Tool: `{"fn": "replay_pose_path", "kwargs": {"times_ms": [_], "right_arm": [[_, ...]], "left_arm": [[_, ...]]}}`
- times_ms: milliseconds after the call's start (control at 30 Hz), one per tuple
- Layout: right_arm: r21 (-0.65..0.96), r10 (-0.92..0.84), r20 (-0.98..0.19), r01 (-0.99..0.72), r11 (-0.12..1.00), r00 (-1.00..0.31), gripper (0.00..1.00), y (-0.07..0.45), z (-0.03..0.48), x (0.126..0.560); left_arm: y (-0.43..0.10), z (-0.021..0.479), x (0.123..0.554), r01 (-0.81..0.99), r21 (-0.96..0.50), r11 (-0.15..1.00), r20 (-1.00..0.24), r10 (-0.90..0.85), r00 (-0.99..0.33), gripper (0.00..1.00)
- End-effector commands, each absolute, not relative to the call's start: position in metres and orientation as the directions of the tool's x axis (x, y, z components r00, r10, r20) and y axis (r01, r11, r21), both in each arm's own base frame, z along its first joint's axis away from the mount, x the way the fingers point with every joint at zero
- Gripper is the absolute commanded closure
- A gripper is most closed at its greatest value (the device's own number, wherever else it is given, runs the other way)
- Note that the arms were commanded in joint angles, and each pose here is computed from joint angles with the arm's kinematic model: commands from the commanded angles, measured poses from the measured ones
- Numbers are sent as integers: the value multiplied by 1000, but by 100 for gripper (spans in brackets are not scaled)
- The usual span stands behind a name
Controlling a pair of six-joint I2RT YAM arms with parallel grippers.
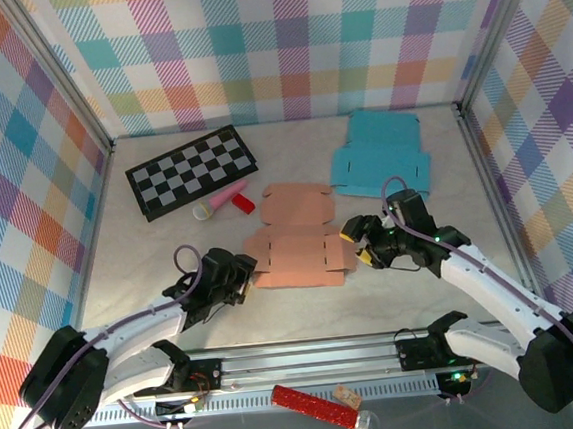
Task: Fold the paper box
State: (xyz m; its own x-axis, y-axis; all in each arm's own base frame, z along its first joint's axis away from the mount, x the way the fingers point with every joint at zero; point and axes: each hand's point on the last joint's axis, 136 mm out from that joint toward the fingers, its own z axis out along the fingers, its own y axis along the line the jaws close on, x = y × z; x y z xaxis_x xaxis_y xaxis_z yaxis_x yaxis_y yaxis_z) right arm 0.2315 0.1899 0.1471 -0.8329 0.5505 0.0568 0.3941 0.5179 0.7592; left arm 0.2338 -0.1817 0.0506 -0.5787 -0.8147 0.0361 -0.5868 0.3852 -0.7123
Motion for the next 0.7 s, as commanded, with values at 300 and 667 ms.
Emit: {"fn": "replay_pose_path", "kwargs": {"times_ms": [300, 667], "right_arm": [[792, 531, 109, 396, 464, -840, 37, 206, 151, 239], [779, 538, 126, 419, 466, -834, 39, 206, 145, 240]], "left_arm": [[-195, 46, 261, -587, -761, 276, 75, -861, -503, 53], [-196, 41, 267, -577, -768, 278, 61, -865, -498, 80]]}}
